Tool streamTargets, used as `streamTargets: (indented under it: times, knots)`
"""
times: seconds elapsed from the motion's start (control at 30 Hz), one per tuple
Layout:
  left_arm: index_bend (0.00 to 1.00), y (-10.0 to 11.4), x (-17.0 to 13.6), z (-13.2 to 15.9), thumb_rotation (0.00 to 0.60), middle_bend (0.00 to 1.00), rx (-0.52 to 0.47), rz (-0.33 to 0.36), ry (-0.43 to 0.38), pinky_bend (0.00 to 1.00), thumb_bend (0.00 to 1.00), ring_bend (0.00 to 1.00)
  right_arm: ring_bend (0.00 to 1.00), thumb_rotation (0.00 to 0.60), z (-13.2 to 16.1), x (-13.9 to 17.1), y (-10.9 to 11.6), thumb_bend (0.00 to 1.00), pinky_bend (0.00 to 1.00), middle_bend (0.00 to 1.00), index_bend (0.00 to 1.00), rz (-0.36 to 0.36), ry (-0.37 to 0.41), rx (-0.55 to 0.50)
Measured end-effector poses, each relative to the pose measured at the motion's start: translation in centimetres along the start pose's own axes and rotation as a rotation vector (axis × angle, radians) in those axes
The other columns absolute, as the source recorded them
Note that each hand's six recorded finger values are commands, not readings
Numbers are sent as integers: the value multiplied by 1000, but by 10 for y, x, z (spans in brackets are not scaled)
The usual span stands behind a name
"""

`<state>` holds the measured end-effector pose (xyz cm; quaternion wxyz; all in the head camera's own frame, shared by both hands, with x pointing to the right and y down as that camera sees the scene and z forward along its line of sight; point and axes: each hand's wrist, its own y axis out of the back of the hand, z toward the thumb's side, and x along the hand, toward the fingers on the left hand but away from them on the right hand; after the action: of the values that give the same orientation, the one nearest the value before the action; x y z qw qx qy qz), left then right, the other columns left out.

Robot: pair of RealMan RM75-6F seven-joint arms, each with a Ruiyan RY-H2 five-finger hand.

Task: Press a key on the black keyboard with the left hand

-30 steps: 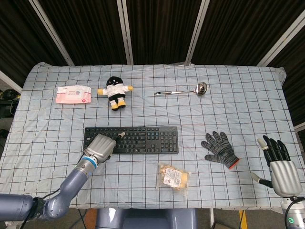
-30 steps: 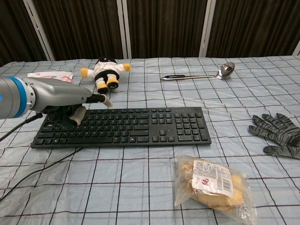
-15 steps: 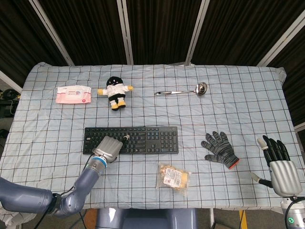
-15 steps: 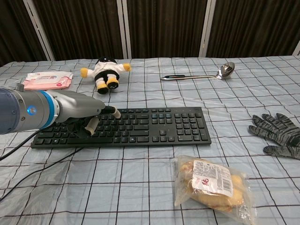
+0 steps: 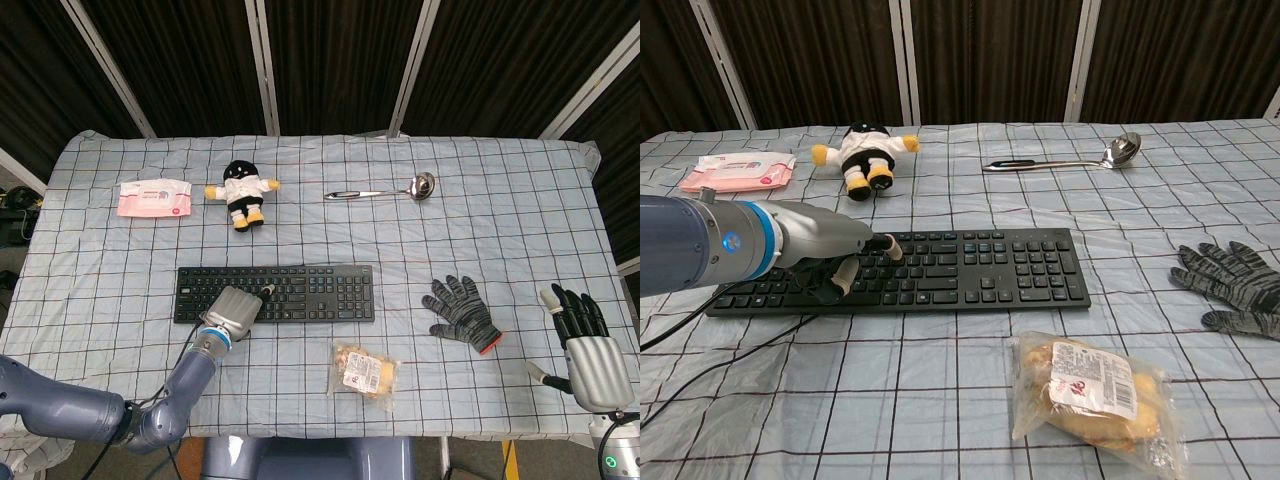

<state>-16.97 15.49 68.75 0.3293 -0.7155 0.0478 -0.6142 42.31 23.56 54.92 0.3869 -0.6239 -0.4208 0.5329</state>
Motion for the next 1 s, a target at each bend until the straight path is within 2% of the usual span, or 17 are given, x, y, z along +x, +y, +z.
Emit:
streamTargets:
  times: [1.0]
  knots:
    - [0, -8, 6, 9, 600, 817, 13, -30, 0, 549, 1000, 732, 0, 600, 1, 0, 0, 50, 0, 0, 0, -1, 0, -5]
